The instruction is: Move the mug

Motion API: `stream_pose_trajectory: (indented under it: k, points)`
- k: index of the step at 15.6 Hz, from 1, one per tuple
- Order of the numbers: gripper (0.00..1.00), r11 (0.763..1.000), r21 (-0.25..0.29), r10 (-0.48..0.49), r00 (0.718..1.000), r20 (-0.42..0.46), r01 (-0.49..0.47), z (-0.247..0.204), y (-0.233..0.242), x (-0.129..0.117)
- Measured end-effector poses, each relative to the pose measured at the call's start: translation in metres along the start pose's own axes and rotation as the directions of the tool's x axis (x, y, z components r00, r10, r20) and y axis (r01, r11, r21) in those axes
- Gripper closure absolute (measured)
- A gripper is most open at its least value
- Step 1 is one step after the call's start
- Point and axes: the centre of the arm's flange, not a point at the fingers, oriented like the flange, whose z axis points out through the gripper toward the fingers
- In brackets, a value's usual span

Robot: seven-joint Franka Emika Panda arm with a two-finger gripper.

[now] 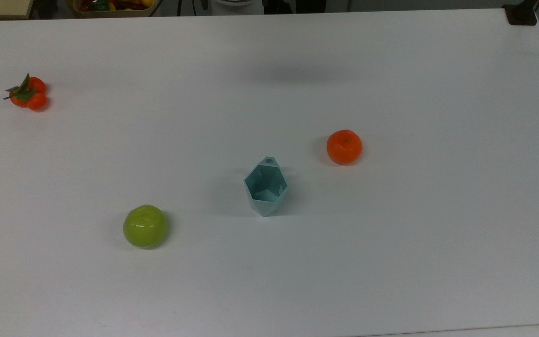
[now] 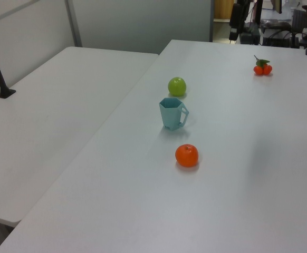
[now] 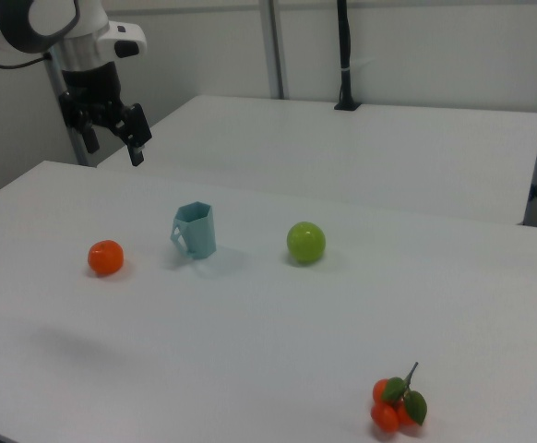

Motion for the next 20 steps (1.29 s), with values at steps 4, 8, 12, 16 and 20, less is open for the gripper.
stream_pose_trajectory:
  k: [4, 8, 12, 16, 20]
  points:
    - [0.00, 1.000, -0.001, -0.009, 1.000, 0.010, 0.009, 0.0050, -0.0051, -0.0007]
    - [0.00, 1.000, -0.001, -0.009, 1.000, 0.015, 0.009, 0.0075, -0.0049, -0.0011]
    - [0.00, 1.000, -0.001, -0.009, 1.000, 0.017, 0.009, 0.0083, -0.0049, -0.0012]
    - [0.00, 1.000, -0.001, -0.009, 1.000, 0.017, 0.009, 0.0084, -0.0049, -0.0012]
    - [0.00, 1.000, -0.001, 0.014, 1.000, 0.010, -0.014, 0.0078, -0.0049, -0.0004]
